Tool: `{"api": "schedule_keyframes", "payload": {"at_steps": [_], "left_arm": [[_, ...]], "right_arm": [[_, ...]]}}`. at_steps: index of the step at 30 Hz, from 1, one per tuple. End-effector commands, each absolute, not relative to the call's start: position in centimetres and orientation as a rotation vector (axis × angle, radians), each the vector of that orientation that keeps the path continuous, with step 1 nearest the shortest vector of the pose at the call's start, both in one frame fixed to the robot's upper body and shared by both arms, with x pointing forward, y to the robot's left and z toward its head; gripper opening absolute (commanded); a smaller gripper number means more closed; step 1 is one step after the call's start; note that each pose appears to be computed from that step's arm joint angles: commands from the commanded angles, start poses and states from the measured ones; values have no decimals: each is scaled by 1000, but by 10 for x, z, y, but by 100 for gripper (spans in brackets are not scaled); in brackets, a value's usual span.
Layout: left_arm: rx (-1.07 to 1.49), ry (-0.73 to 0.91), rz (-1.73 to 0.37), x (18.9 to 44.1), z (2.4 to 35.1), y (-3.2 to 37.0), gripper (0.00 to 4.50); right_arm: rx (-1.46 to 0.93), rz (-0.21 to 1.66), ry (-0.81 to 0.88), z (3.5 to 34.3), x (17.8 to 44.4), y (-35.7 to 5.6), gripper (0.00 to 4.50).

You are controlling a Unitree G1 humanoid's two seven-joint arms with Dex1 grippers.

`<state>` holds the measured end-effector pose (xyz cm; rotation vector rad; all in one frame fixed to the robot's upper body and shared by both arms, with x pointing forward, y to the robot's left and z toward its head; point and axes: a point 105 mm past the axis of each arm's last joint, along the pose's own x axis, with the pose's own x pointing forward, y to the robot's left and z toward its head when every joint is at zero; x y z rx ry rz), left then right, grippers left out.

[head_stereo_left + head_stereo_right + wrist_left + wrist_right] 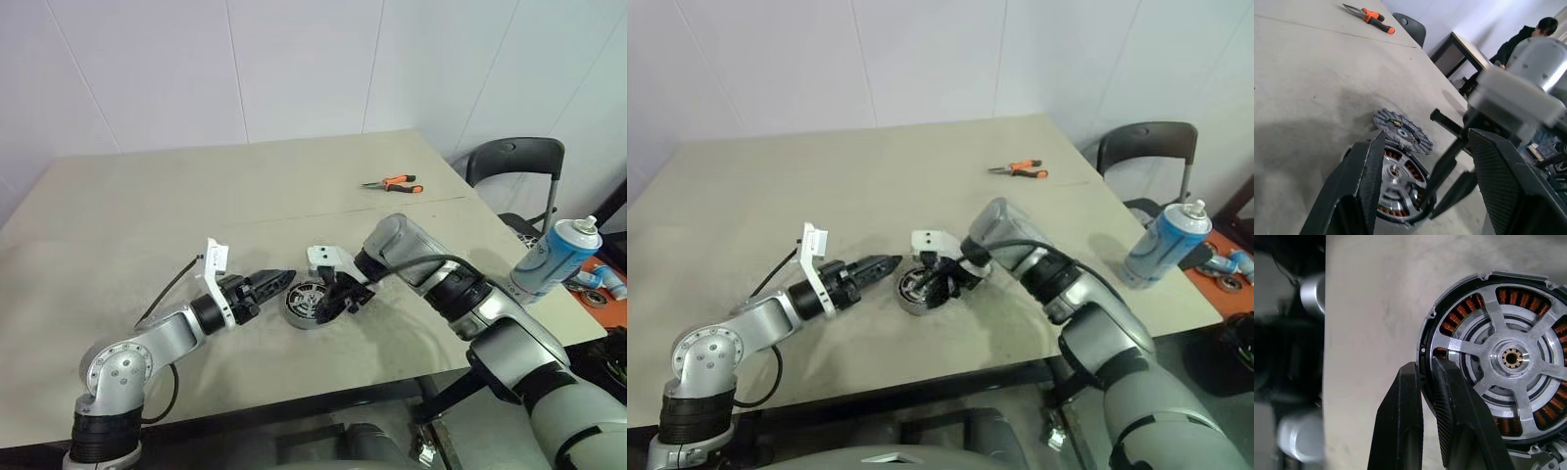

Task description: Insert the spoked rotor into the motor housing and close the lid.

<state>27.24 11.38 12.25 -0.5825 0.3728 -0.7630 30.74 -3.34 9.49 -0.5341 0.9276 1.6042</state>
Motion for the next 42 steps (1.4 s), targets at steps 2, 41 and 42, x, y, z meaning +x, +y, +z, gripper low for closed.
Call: {"api": "schedule_keyframes", "payload": {"at_steps": [2,41,42], "left_arm": [[-574,314,-775,268,136,113,288],[-395,173,-645,289,182,216,288],[-394,181,-644,288,181,217,288]], "right_arm": [[-518,1471,955,95,325,-30,8],[-81,1045,265,182,329,-105,134],[-70,1036,266,181,326,-108,134]]}}
